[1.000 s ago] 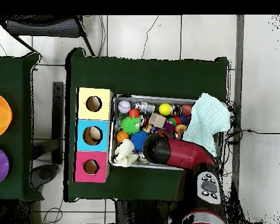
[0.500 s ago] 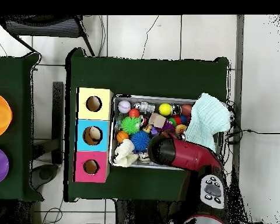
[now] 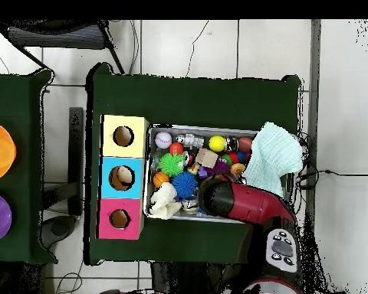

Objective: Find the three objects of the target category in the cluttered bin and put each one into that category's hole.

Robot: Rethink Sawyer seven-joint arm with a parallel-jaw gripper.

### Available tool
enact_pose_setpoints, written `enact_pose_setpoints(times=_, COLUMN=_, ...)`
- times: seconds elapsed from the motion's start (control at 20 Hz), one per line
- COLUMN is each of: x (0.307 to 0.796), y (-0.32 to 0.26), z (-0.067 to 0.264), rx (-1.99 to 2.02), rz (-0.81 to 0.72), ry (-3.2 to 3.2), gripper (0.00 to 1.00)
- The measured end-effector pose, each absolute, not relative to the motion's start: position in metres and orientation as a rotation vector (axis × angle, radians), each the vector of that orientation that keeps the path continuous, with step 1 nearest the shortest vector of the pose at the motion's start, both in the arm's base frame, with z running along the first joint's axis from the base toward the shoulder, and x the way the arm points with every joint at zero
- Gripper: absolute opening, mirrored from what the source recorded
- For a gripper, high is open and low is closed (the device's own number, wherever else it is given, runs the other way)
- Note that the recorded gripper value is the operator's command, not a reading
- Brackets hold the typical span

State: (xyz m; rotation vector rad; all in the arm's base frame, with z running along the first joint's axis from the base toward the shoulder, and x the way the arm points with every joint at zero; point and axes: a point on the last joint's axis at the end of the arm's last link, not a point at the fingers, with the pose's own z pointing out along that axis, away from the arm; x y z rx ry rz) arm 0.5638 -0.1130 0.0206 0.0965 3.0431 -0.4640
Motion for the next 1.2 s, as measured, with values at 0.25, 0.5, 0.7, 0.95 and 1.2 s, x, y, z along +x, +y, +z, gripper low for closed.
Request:
enact_pose_setpoints(times=0.25, x=0.552, y=-0.123, z=0.001, rx=0.120, rz=-0.460, ry=3.080, gripper=1.00)
enact_pose_setpoints(times=0.5, x=0.548, y=-0.128, z=-0.007, rx=0.133, rz=-0.459, ry=3.093, gripper=1.00)
enact_pose_setpoints(times=0.7, x=0.552, y=-0.128, z=-0.011, rx=0.130, rz=-0.454, ry=3.091, gripper=1.00)
enact_pose_setpoints(times=0.95, x=0.554, y=-0.126, z=-0.014, rx=0.125, rz=-0.446, ry=3.092, gripper=1.00)
enact_pose_setpoints(times=1.2, x=0.555, y=-0.127, z=-0.015, rx=0.128, rz=-0.442, ry=3.090, gripper=1.00)
